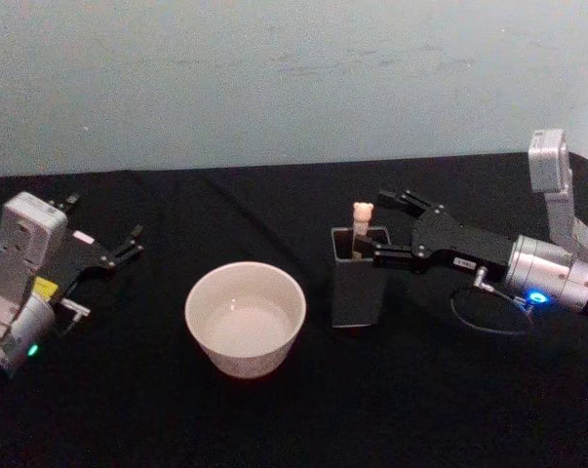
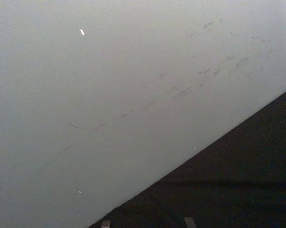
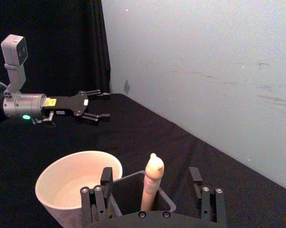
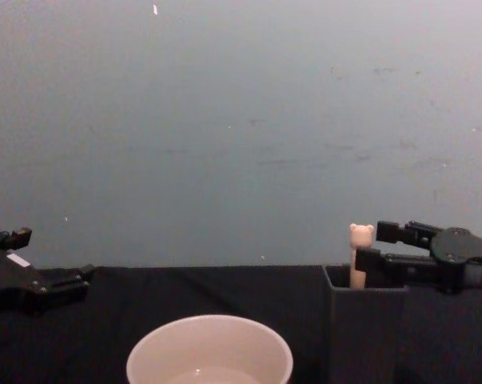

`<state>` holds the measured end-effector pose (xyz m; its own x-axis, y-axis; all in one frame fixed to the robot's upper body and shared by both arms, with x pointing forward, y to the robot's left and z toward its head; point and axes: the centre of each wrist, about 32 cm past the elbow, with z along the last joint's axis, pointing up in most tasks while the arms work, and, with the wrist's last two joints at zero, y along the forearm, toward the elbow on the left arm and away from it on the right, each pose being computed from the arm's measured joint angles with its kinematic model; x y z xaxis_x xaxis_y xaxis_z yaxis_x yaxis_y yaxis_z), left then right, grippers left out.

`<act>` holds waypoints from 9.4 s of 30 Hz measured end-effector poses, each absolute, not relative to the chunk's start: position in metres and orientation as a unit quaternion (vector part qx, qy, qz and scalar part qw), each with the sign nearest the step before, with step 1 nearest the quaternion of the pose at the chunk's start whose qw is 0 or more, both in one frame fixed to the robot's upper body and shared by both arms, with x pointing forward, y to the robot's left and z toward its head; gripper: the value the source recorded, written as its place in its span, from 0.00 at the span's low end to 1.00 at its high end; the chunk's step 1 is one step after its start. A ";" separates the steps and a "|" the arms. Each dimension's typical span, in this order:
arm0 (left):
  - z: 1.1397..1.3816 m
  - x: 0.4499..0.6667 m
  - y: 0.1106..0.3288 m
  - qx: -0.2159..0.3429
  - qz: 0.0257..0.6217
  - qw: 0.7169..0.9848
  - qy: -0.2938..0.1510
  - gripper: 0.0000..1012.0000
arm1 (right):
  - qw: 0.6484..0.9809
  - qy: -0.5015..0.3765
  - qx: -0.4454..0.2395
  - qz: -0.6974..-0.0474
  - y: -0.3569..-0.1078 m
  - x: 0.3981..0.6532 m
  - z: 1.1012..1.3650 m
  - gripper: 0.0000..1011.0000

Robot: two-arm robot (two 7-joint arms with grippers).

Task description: Pick up the stirring spoon with one hand, stir inside the cup, then place it back in its original position.

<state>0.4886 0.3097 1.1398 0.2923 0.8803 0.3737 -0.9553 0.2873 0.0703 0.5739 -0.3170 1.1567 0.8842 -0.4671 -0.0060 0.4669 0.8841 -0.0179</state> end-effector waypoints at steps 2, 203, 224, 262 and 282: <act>1.140 0.489 0.310 0.141 0.580 0.791 -0.132 0.99 | 0.971 0.005 -0.009 -0.239 -0.316 0.576 1.157 0.99; 1.140 0.489 0.310 0.141 0.580 0.791 -0.132 0.99 | 0.972 -0.096 0.015 -0.216 -0.170 0.560 1.150 0.21; 1.140 0.489 0.310 0.142 0.580 0.791 -0.132 0.99 | 0.967 -0.098 0.011 -0.233 -0.181 0.558 1.146 0.21; 1.140 0.489 0.310 0.142 0.580 0.791 -0.132 0.99 | 0.980 -0.083 0.018 -0.180 -0.167 0.539 1.148 0.21; 1.140 0.489 0.310 0.142 0.580 0.791 -0.132 0.99 | 0.969 -0.100 0.009 -0.227 -0.172 0.561 1.149 0.21</act>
<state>0.4886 0.3097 1.1398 0.2922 0.8803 0.3737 -0.9553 0.2873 0.0703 0.5613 -0.1715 1.1493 0.8771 -0.4415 0.1892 0.4378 0.8969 0.0629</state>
